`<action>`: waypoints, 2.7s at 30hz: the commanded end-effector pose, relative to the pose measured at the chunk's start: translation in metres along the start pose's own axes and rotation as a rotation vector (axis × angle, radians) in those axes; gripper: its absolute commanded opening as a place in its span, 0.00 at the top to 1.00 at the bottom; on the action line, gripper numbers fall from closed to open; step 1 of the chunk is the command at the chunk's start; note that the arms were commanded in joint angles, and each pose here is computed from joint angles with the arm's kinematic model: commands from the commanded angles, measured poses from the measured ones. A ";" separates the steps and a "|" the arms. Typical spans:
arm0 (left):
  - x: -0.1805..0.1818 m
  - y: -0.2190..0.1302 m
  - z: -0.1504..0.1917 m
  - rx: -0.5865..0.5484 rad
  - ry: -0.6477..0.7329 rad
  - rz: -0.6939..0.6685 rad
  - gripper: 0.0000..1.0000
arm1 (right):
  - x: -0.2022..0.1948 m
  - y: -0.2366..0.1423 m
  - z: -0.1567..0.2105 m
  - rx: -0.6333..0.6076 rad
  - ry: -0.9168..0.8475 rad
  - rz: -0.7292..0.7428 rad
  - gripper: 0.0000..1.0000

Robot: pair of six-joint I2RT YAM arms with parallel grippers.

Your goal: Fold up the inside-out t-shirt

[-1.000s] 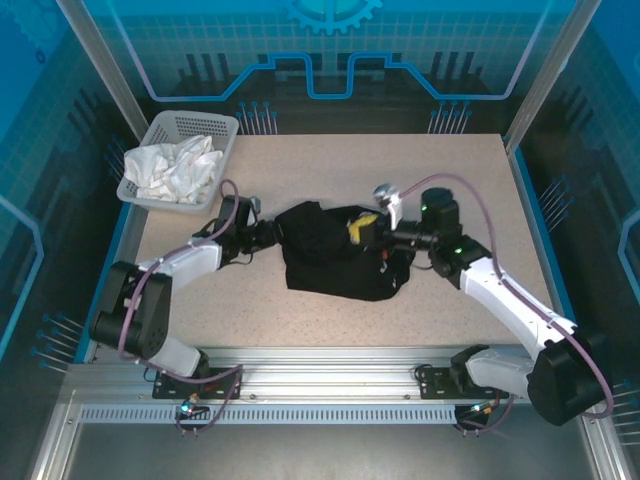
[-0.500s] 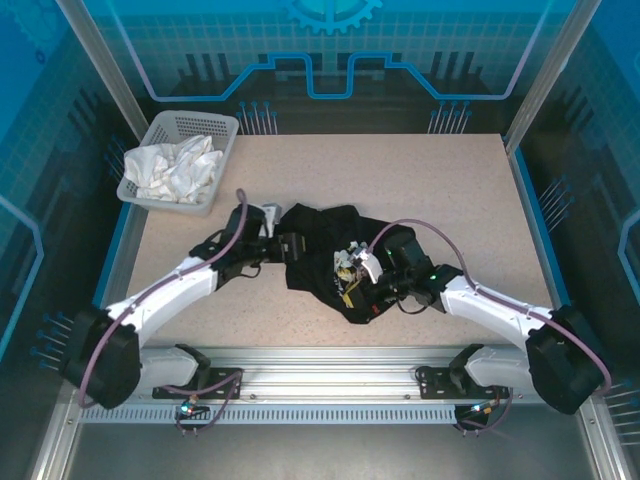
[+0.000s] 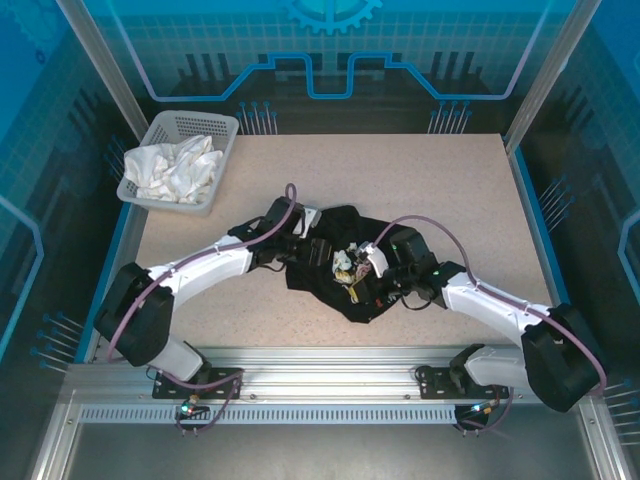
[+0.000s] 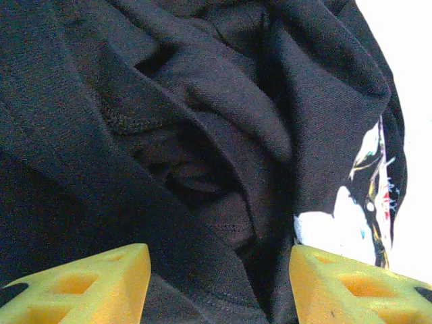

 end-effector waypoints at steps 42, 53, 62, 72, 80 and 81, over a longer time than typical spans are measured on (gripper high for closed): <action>-0.030 -0.155 -0.136 -0.708 -0.150 0.090 1.00 | -0.002 -0.129 -0.243 -0.417 -0.058 0.515 0.63; -0.023 -0.122 -0.103 -0.625 -0.200 0.111 1.00 | -0.003 -0.042 -0.107 -0.290 0.076 0.441 0.43; -0.024 -0.124 -0.102 -0.633 -0.202 0.120 1.00 | -0.033 -0.023 -0.126 -0.338 0.203 0.368 0.41; -0.022 -0.136 -0.103 -0.658 -0.182 0.083 1.00 | -0.066 -0.007 -0.117 -0.308 0.279 0.436 0.68; 0.015 -0.166 -0.119 -0.764 -0.265 -0.071 1.00 | -0.016 -0.099 -0.173 -0.575 0.072 0.366 1.00; 0.024 -0.176 -0.125 -0.796 -0.285 -0.089 1.00 | -0.006 -0.116 -0.186 -0.617 0.036 0.355 1.00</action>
Point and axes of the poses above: each hand's point on the last joint's axis, 136 mm out from that joint toward the fingers, its own y axis out along the fingers, its own x axis along the line the jaws close on, z = x × y, the point moved 6 cm from there along -y, back along the fingers, and after that the axes turned 14 degrees about y, right-handed, at the moved point
